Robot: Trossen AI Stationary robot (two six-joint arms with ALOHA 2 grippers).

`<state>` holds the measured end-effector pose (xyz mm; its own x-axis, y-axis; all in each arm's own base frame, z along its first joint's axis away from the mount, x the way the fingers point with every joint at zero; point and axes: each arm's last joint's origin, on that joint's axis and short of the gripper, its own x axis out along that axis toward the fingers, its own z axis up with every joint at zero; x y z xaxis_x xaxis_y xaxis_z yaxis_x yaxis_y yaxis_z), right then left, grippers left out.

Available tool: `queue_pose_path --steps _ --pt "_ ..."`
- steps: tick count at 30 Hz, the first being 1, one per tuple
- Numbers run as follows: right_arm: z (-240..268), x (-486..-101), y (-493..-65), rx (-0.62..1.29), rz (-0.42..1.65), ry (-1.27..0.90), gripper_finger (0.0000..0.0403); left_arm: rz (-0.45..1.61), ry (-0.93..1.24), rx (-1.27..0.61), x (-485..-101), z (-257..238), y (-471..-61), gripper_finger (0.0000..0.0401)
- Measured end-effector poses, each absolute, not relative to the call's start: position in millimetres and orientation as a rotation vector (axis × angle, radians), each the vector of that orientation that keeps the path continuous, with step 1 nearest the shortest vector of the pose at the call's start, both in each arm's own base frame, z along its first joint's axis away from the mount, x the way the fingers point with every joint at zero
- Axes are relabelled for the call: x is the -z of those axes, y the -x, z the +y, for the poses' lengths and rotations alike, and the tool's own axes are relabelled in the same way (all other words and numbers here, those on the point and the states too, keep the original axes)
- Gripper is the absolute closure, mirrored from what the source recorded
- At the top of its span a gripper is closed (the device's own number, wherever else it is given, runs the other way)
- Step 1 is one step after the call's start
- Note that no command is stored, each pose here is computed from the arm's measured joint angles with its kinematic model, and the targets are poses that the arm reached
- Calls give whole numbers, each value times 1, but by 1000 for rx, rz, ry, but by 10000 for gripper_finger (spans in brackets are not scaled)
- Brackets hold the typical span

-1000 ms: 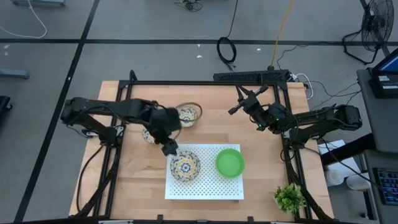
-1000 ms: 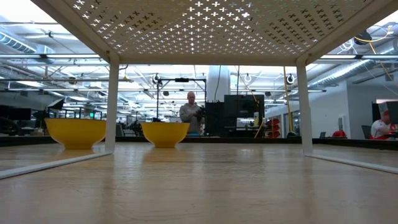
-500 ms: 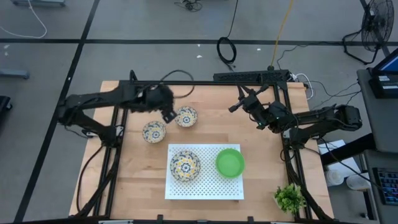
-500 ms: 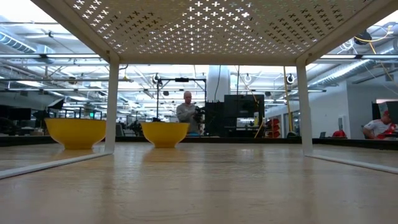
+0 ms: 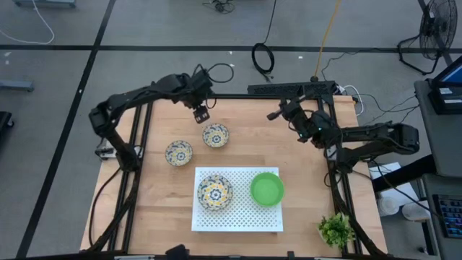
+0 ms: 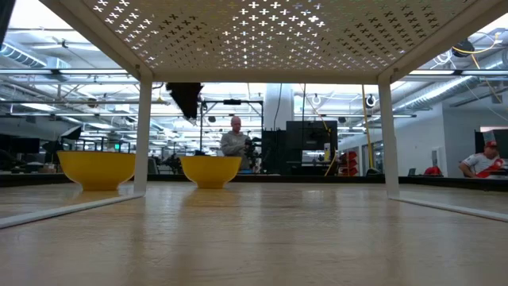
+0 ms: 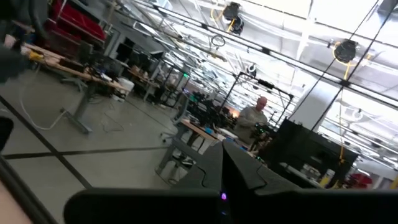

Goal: Pick & Place Mini bowls
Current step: Stack the right white bowl on the top of the white bowl on the shelf

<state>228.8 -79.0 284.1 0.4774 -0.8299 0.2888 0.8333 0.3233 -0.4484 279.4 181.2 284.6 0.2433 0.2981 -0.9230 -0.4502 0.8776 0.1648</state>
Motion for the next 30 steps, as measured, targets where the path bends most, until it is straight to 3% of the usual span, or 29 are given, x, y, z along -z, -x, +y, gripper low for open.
queue_pose_path --steps 14,21,30 --pt "-102 -283 -221 1139 4 590 403 1292 237 -66 -225 189 -299 160" --pt "-105 -281 -221 1143 24 588 403 1388 176 12 -186 182 -307 160" --pt "-105 -281 -221 1141 14 576 403 1356 180 -30 -180 182 -316 174"
